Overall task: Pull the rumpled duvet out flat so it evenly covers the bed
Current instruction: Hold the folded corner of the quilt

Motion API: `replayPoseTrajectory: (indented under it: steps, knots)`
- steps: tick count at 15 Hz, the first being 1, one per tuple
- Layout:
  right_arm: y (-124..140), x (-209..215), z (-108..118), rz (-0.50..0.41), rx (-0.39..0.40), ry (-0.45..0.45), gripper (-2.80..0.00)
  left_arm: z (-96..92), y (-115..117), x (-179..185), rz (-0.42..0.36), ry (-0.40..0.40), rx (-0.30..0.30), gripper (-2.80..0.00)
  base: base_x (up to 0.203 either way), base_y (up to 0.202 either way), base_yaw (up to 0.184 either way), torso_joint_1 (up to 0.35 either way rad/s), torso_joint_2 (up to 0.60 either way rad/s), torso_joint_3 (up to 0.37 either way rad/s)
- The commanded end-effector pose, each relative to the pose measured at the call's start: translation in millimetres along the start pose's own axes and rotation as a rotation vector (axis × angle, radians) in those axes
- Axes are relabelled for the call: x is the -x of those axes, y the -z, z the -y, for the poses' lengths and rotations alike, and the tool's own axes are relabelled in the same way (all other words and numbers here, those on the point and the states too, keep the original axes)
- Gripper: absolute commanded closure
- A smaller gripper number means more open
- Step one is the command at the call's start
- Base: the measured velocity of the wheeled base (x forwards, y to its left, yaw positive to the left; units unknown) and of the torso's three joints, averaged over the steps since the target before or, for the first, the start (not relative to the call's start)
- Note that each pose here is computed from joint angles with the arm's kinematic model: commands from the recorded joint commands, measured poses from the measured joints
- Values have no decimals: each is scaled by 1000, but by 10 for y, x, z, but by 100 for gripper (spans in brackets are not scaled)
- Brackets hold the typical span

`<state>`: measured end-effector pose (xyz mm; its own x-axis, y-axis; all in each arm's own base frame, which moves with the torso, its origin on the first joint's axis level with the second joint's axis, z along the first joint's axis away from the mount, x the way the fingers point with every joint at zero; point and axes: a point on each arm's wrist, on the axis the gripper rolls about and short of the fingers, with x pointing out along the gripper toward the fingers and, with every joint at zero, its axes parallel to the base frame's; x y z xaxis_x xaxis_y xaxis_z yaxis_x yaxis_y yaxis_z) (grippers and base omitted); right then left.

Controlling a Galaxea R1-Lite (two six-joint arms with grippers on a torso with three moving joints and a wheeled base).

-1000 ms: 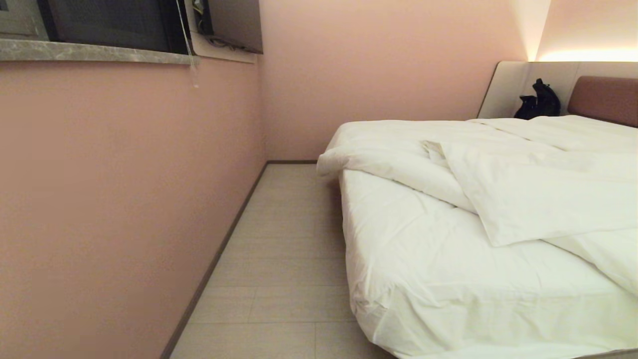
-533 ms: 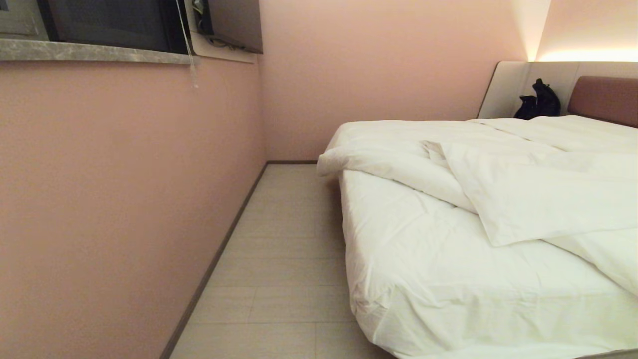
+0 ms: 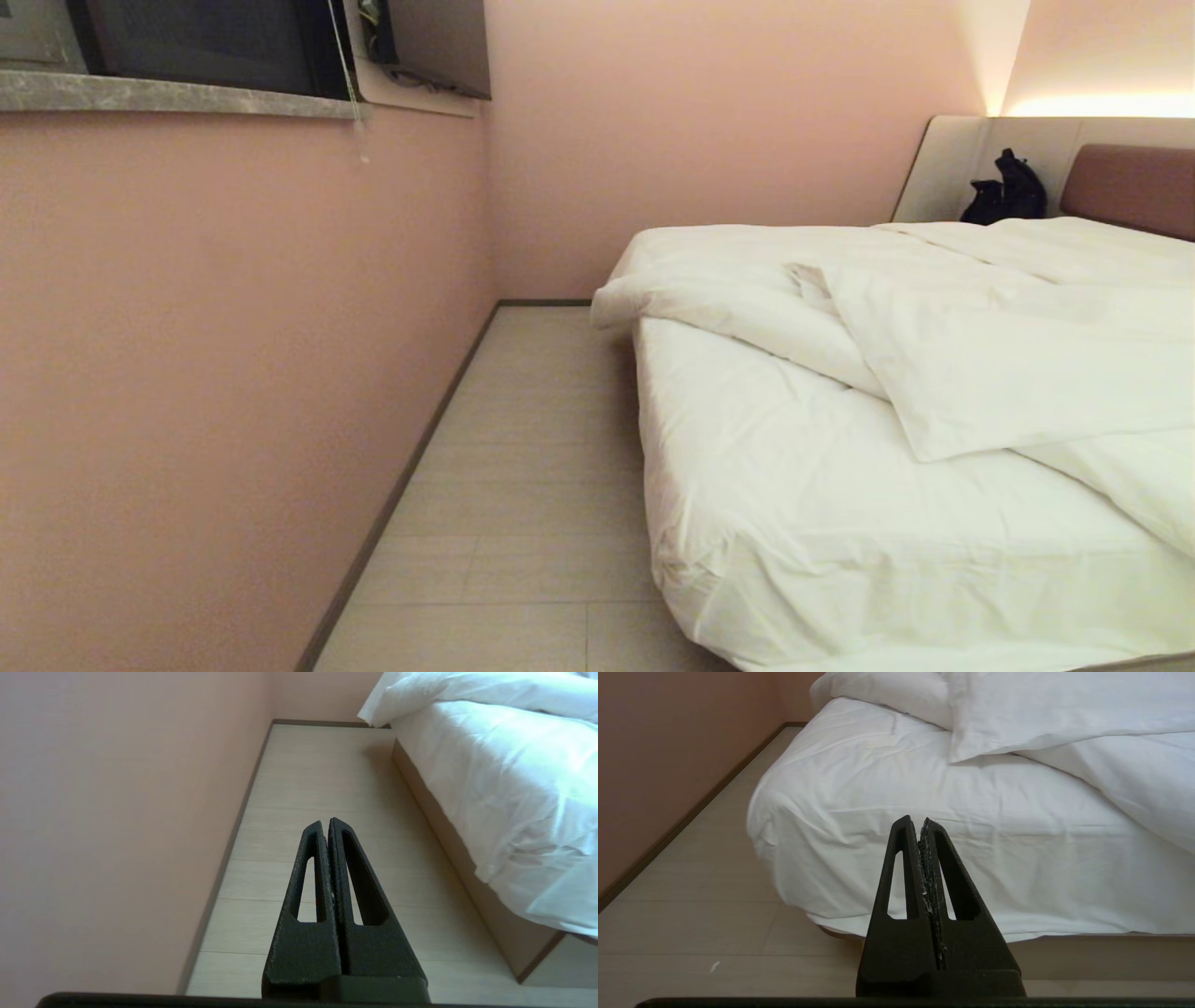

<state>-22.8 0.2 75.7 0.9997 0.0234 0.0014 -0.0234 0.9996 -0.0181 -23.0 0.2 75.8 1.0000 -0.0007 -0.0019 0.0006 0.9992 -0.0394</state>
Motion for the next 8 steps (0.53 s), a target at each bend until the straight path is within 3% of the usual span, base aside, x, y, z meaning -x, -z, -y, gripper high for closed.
replayPoseTrajectory:
  steps: [1, 8]
  knots:
    - [0, -1, 0, -1, 0, -1, 0, 0, 3, -2, -2, -1, 0, 0, 1, -133, 3, 5, 2, 0]
    - [0, -1, 0, -1, 0, -1, 0, 0, 4, -2, -3, -1, 2, 0, 0, -192, 0, 2, 3, 2]
